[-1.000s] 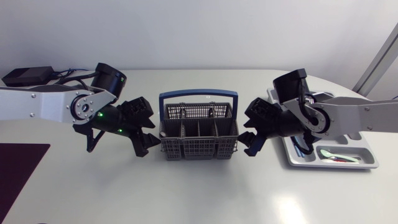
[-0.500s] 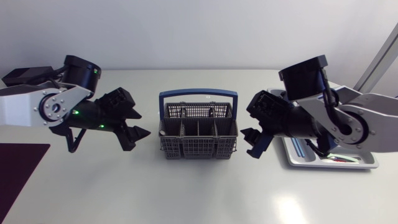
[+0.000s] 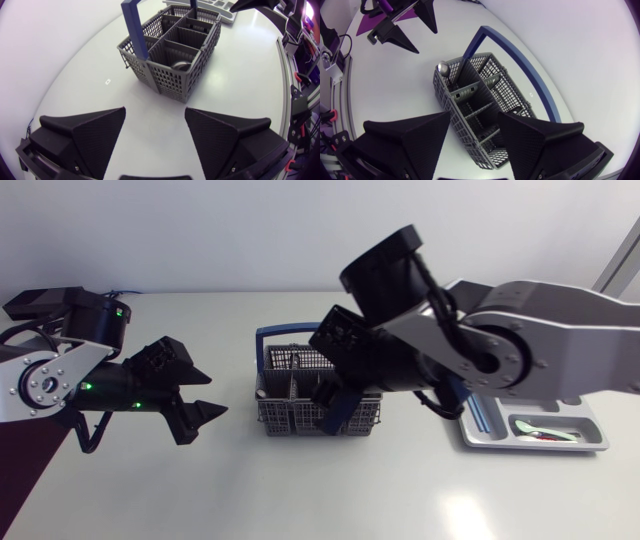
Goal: Unload the cutlery basket into the drawer organizer.
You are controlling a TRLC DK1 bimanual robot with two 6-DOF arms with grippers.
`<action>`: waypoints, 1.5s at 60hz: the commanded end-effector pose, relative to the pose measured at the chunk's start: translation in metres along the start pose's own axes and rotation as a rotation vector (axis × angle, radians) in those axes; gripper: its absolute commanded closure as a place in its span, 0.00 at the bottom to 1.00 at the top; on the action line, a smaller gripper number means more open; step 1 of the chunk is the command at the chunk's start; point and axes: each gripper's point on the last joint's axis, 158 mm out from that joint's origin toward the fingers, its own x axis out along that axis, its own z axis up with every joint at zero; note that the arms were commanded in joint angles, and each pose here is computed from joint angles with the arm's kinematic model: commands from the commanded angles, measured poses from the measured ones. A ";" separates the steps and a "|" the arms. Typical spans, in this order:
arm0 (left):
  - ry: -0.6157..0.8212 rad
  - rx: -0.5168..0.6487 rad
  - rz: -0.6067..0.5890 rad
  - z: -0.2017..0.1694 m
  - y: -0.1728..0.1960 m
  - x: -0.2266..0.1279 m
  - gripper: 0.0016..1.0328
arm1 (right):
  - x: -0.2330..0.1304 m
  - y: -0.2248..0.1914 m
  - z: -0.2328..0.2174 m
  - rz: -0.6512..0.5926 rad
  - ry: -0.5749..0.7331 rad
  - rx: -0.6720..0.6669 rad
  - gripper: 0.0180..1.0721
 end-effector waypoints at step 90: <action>-0.124 -0.032 -0.058 -0.024 -0.033 -0.008 0.19 | 0.084 0.069 0.049 -0.012 0.154 0.019 0.60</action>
